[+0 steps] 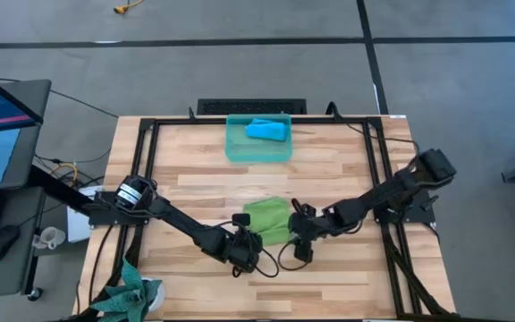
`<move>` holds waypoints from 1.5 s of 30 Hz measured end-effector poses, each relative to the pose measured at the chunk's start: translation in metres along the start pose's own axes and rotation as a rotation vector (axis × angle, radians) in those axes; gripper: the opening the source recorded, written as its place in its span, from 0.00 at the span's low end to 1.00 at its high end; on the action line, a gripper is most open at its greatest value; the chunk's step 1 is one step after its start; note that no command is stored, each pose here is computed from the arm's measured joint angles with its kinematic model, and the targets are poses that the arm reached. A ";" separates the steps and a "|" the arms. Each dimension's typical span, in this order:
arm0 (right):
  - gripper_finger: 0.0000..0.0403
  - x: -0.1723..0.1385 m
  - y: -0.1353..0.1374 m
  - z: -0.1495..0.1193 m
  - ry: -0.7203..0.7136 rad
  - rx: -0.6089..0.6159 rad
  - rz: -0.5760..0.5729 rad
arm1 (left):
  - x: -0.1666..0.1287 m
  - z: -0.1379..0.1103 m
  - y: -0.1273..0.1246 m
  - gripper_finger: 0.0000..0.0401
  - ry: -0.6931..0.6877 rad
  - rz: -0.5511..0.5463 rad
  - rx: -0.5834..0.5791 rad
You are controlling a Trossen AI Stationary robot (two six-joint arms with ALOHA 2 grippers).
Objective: Roll microfiber towels into tight, uniform cylinder then place into a basket
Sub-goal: Roll the green microfiber cloth
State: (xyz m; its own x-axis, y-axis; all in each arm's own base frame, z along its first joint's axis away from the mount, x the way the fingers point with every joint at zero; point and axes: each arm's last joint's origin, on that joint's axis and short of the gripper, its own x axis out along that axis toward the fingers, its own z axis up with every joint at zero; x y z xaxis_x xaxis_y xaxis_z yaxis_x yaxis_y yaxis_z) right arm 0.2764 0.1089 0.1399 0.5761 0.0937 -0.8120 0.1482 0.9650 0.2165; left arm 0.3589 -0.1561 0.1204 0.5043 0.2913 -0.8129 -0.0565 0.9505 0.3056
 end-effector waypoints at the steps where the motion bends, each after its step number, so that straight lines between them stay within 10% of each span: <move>1: 0.52 -0.007 0.001 0.001 -0.006 -0.025 0.005 | 0.000 0.000 0.000 0.05 0.000 0.000 0.000; 11: 0.49 -0.053 0.031 -0.013 -0.125 -0.389 -0.010 | 0.000 0.000 0.000 0.05 -0.002 0.000 -0.001; 28: 0.54 0.006 0.033 -0.026 0.037 -0.848 -0.165 | 0.000 0.000 0.000 0.05 -0.002 -0.001 -0.001; 45: 0.55 0.005 0.048 -0.005 0.115 -0.835 -0.254 | 0.000 0.000 0.000 0.05 0.000 -0.002 -0.001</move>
State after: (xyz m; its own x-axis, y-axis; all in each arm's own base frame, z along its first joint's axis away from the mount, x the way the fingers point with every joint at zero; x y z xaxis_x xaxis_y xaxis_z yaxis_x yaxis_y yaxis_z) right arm 0.2825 0.1565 0.1440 0.5146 -0.1670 -0.8410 -0.4014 0.8198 -0.4084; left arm 0.3590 -0.1560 0.1202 0.5041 0.2898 -0.8136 -0.0564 0.9511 0.3038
